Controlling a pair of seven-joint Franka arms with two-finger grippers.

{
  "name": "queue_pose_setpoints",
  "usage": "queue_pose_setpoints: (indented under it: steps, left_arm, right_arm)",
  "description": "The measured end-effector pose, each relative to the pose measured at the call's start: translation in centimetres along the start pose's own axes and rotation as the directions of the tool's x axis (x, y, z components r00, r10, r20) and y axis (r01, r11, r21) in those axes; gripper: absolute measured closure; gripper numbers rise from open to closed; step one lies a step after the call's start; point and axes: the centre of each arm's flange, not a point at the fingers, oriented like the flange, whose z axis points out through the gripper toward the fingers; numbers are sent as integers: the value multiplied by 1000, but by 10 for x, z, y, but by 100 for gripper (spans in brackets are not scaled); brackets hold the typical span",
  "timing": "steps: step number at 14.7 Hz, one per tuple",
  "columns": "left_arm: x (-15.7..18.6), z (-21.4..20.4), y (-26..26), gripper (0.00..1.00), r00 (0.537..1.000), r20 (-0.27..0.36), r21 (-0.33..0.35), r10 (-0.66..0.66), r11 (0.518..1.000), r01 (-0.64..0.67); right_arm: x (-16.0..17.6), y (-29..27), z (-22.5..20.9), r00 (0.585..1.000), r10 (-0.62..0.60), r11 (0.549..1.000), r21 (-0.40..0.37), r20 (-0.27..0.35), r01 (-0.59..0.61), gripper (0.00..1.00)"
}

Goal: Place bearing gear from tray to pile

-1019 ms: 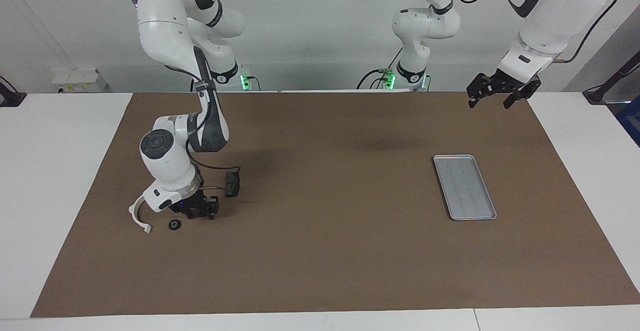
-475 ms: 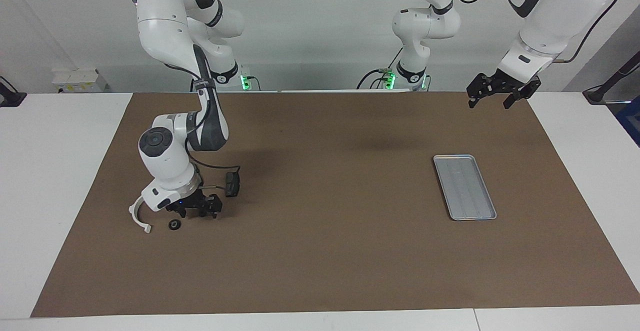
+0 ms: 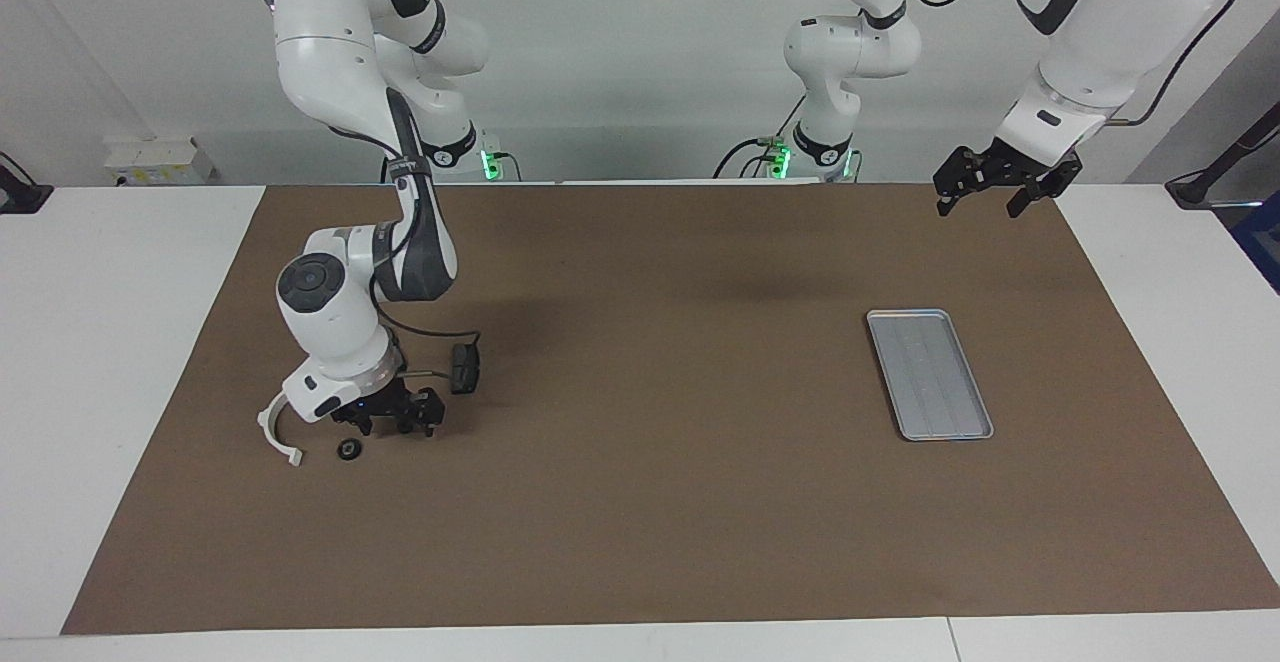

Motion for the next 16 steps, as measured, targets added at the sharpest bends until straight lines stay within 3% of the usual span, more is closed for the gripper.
queue_pose_setpoints:
  steps: [8,16]
  left_arm:
    - [0,0,0,0,1000,0,0,0,1000,0]
    - [0,0,0,0,1000,0,0,0,1000,0]
  right_arm:
    - [-2,2,-39,999,-47,999,-8,26,47,0]
    - [-41,-2,-190,995,-74,997,-8,71,75,0]
